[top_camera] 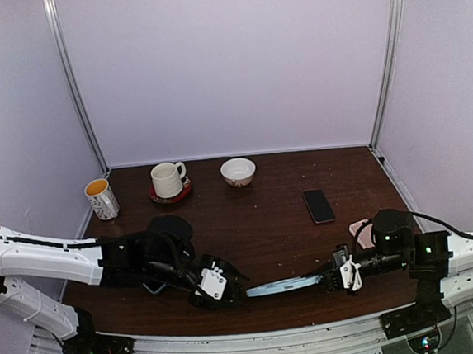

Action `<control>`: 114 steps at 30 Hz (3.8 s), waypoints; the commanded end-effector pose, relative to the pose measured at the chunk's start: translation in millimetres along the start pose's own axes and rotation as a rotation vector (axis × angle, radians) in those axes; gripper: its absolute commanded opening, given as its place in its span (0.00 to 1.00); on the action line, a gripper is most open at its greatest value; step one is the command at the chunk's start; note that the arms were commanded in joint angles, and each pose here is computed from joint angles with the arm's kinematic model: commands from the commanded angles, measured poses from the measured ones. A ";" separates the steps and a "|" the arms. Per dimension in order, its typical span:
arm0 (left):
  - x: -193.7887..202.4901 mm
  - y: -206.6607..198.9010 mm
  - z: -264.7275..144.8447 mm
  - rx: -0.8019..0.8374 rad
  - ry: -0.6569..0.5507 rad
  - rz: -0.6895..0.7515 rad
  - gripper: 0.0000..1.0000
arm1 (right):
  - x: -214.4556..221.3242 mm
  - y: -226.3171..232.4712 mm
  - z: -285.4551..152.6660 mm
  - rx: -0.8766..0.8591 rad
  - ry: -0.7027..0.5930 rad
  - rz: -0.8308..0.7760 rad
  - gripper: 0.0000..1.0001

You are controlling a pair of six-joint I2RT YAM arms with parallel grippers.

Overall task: Take the phone out of the phone case
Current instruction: Remove the top left corner of the phone from the phone case.

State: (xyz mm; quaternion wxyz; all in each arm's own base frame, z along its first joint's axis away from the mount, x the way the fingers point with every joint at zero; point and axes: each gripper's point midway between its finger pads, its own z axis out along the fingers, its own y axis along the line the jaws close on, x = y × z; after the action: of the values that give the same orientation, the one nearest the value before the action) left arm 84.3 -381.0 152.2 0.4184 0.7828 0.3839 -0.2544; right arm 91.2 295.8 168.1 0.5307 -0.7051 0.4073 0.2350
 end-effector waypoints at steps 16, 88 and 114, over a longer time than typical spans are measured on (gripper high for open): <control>-8.0 0.6 19.5 0.106 -0.059 0.066 0.37 | -21.2 -11.4 -0.9 0.063 -0.052 -0.088 0.00; -6.9 -2.6 25.5 0.133 -0.075 -0.092 0.40 | -13.8 16.3 14.2 0.046 0.033 -0.206 0.00; -3.5 -21.1 17.8 0.120 -0.065 -0.088 0.40 | -14.8 12.6 12.4 0.073 0.025 -0.195 0.00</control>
State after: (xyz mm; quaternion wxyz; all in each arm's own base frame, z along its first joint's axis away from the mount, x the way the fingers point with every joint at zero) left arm 67.1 -396.7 139.9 0.3777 0.7759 0.3846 -0.3276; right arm 71.0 303.7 139.7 0.5237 -0.7553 0.3639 0.1515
